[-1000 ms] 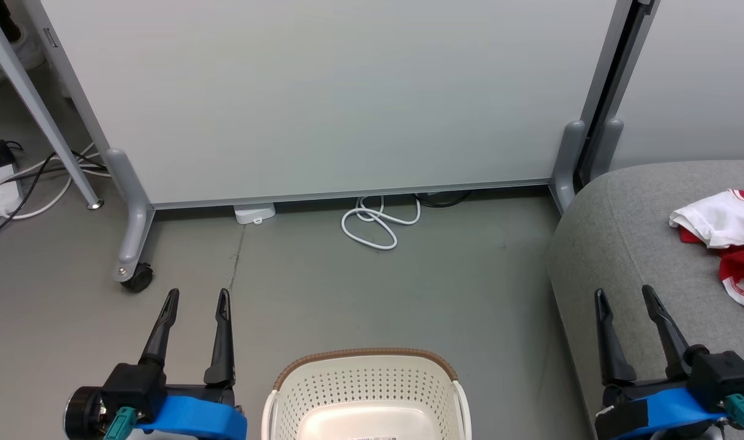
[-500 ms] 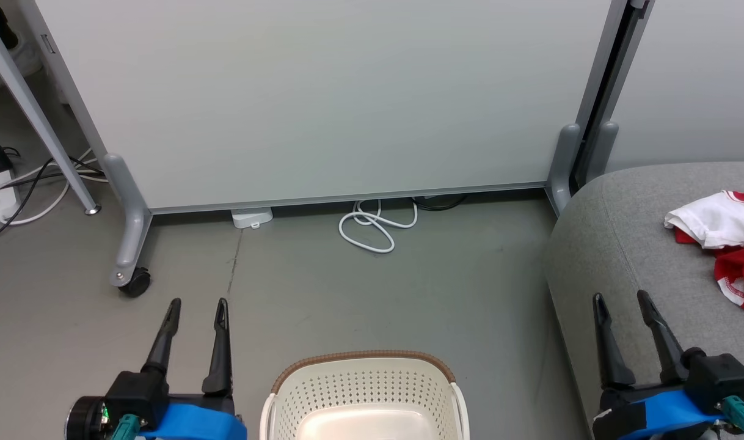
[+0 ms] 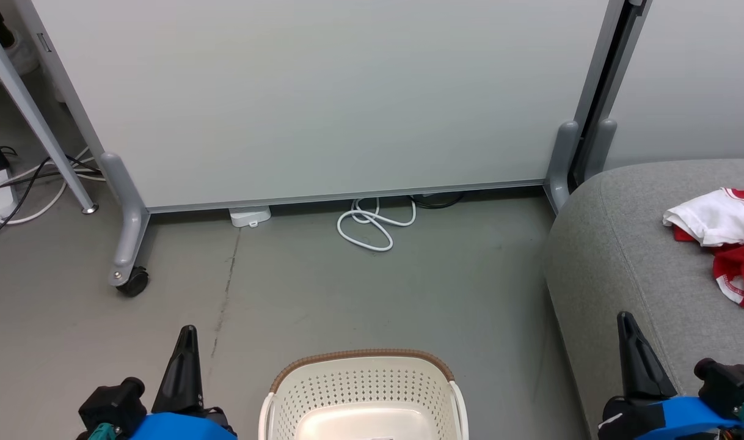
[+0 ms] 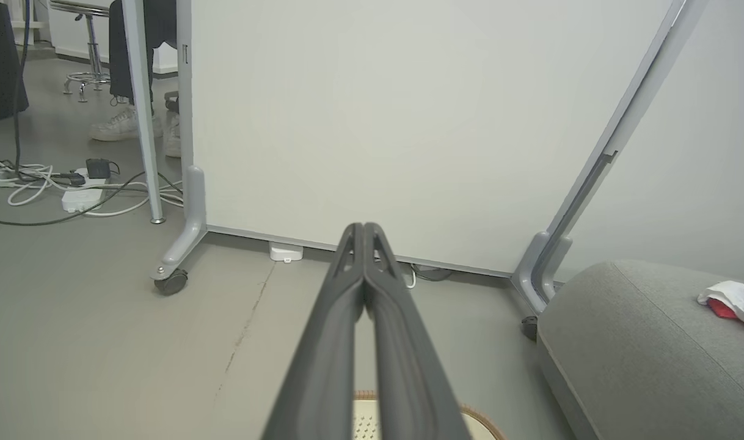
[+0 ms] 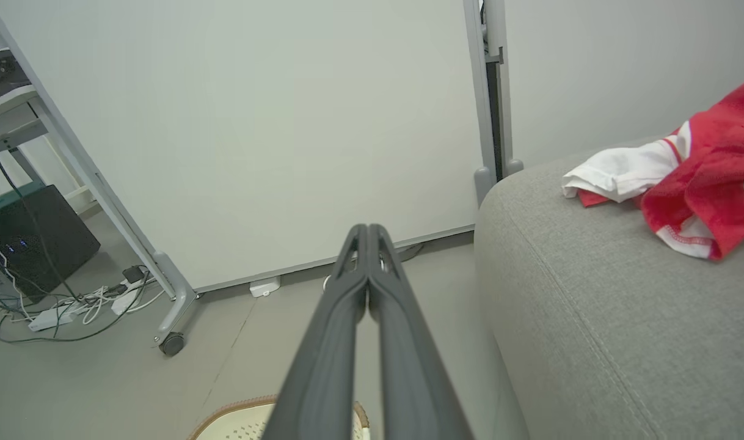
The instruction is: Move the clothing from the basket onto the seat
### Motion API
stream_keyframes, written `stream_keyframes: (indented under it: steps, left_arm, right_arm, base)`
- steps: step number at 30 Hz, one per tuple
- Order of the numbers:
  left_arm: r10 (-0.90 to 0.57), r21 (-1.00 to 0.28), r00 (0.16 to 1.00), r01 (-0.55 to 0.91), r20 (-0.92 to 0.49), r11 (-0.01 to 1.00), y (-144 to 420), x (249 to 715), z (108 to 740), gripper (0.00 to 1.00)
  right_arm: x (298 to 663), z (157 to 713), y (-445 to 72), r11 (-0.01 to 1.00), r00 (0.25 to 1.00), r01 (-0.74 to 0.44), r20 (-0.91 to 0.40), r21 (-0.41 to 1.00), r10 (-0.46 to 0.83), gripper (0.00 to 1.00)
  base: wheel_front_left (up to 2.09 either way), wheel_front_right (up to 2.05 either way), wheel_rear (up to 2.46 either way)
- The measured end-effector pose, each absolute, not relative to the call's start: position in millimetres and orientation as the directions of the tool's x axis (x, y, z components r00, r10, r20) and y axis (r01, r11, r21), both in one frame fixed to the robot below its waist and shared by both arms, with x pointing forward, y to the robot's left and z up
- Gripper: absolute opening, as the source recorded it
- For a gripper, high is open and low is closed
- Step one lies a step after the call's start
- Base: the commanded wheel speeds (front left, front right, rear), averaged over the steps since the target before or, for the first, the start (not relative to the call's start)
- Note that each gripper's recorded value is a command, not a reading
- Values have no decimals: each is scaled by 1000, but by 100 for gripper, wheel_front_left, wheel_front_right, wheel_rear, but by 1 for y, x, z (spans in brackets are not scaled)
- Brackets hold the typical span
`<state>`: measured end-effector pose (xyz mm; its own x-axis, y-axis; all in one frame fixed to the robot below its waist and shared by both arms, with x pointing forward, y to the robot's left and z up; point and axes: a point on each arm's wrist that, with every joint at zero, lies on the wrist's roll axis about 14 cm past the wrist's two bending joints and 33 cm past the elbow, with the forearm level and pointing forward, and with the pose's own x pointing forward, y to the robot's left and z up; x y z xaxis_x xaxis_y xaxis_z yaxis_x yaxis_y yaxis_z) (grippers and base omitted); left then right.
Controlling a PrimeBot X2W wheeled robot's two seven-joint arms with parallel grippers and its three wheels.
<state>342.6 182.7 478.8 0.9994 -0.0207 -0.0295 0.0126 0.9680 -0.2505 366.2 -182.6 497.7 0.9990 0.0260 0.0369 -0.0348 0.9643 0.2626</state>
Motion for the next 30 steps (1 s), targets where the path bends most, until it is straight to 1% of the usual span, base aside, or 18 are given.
stream_keyframes:
  steps: [15,30]
  left_arm:
    - [22,-493,998,-49,-61,868,192,349,478,0]
    - [38,-672,996,-79,-75,737,197,357,481,0]
  right_arm:
    - [368,494,-190,865,1000,13,0,502,-15,0]
    - [373,494,-194,731,999,36,-20,681,-31,0]
  base:
    - [0,0,0]
    - [0,0,0]
